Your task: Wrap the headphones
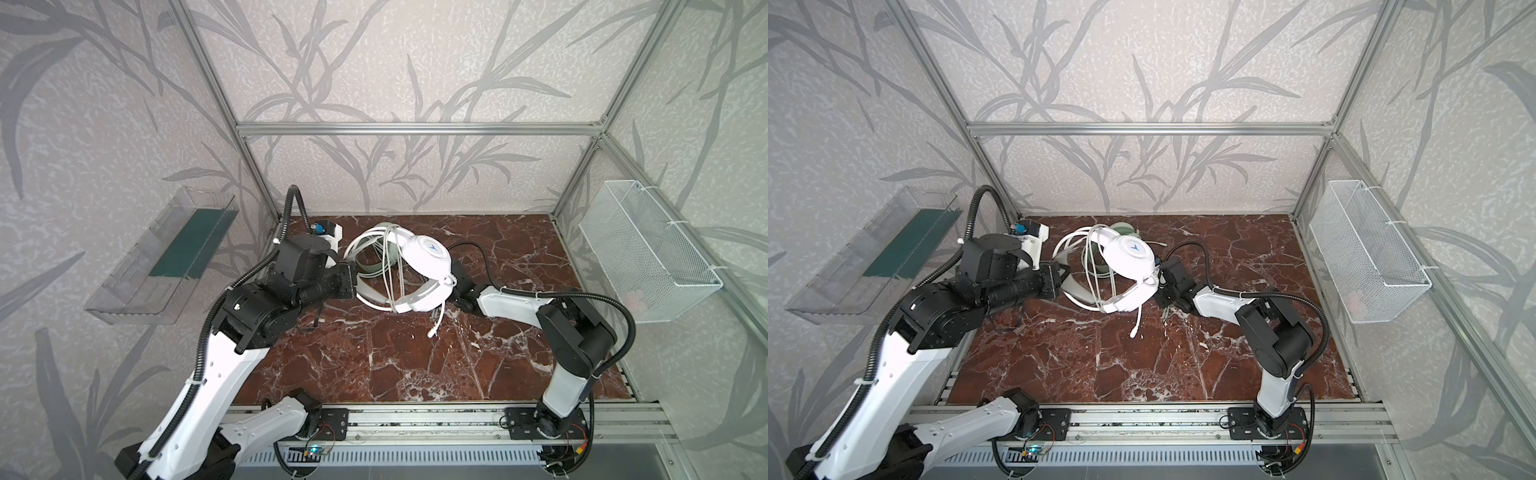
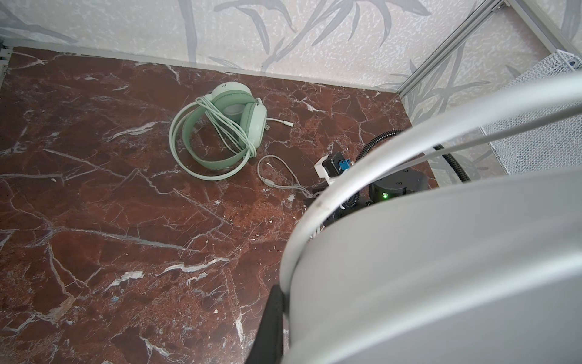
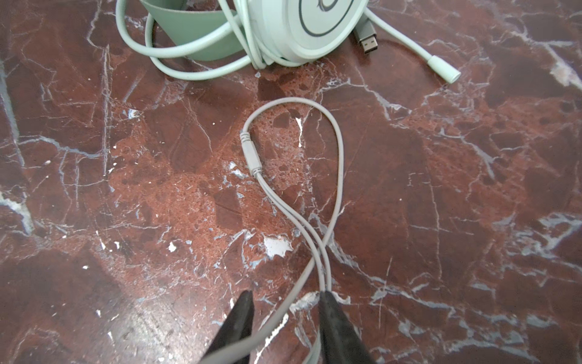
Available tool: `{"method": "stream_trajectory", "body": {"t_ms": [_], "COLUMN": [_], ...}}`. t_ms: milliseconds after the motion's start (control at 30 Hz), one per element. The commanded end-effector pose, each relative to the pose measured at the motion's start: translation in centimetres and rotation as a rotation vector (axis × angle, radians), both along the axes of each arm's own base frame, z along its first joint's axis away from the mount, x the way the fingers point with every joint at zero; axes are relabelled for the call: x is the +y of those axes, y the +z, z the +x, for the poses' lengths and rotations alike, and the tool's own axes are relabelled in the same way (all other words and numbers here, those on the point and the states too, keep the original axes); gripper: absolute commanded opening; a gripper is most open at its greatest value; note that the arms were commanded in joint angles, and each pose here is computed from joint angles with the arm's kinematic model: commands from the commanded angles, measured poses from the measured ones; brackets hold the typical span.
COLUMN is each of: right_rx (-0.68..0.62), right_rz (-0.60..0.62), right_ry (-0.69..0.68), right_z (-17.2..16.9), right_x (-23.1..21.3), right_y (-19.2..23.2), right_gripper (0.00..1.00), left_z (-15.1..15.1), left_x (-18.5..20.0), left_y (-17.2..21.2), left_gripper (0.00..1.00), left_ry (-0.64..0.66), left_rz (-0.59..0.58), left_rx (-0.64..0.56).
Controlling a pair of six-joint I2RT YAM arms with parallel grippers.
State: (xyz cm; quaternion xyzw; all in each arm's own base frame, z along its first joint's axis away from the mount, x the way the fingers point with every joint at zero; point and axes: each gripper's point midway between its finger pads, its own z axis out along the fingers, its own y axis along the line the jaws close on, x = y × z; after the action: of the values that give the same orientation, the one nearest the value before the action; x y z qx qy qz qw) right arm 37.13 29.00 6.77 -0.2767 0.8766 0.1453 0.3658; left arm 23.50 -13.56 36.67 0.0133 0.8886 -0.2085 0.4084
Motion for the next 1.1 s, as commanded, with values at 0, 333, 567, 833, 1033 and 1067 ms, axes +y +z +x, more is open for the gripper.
{"method": "stream_trajectory", "body": {"t_ms": [0,333,567,833,1033,1067], "right_rx": [-0.018,-0.102,-0.104,-0.115,-0.101,-0.098], "right_rz": [0.049,0.090,0.171,0.196,0.169,0.169], "right_ry": [0.000,0.010,0.098,0.091,0.068,0.068], "right_z": [-0.3,0.4,0.1,1.0,1.6,1.6], "right_x": [0.4,0.8,2.9,3.6,3.5,3.6], "right_y": [1.1,3.7,4.9,5.6,4.4,4.3], "right_gripper": [0.36,0.39,0.42,0.40,0.21,0.19], "left_z": [0.3,0.4,0.2,0.4,0.2,0.2], "left_x": [-0.1,-0.4,-0.3,-0.7,-0.6,-0.5], "left_y": [3.2,3.3,3.4,3.4,3.6,3.7], "left_gripper": [0.00,0.00,0.00,0.00,0.00,0.00], "left_ry": [0.018,0.011,0.012,0.004,0.007,0.012], "left_rz": [-0.079,-0.091,-0.095,-0.106,-0.113,-0.115], "left_rx": [-0.084,-0.081,-0.081,-0.077,-0.080,-0.083]}}
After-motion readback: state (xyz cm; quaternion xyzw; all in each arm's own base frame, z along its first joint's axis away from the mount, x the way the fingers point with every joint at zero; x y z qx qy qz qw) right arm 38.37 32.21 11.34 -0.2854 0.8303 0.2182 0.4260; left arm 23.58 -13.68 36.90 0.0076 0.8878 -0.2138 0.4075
